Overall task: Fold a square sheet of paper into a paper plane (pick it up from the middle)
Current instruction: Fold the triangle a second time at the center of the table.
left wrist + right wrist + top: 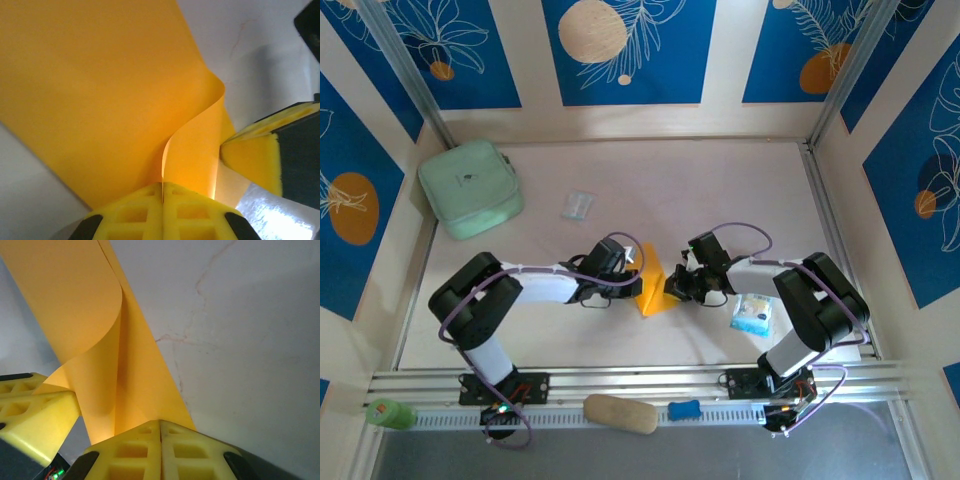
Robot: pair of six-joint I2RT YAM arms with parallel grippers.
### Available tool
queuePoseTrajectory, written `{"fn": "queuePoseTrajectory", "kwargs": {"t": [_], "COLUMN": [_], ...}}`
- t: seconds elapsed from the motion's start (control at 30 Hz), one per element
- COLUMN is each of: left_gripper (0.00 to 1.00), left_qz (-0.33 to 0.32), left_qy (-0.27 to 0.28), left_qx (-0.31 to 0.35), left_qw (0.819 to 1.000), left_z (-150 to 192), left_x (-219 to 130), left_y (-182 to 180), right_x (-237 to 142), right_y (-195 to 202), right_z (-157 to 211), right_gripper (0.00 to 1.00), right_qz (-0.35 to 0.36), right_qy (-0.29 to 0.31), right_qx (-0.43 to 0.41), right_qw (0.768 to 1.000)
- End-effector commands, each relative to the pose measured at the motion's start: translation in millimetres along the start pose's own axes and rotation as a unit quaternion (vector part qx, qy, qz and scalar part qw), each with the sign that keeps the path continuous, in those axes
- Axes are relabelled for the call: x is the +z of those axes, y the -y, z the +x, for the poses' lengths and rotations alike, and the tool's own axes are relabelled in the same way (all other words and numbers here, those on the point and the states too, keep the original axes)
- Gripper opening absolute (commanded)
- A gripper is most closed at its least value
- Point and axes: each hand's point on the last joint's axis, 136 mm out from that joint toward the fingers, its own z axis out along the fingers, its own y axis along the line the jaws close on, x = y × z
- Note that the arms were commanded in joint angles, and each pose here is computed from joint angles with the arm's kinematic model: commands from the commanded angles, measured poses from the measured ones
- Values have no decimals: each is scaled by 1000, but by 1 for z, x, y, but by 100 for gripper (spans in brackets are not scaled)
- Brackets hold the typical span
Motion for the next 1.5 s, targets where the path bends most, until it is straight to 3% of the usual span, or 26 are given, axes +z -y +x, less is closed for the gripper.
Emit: {"fn": "queuePoseTrajectory", "kwargs": {"t": [0.0,1.13,1.47], "left_gripper": [0,0,0], "left_qz": [-28,-57,-61], "left_qy": [-2,-36,-54], "left_qx": [7,9,4], "left_qw": [1000,998,997], "left_z": [2,10,18], "left_x": [-2,12,16], "left_y": [-9,-23,-28], "right_x": [6,0,-18], "right_y": [32,30,5], "right_z": [17,15,5], "right_gripper": [7,7,10], "right_qz": [55,61,27], "right_qy": [-22,-15,14], "right_qx": [26,20,-11], "right_qw": [998,998,999]}}
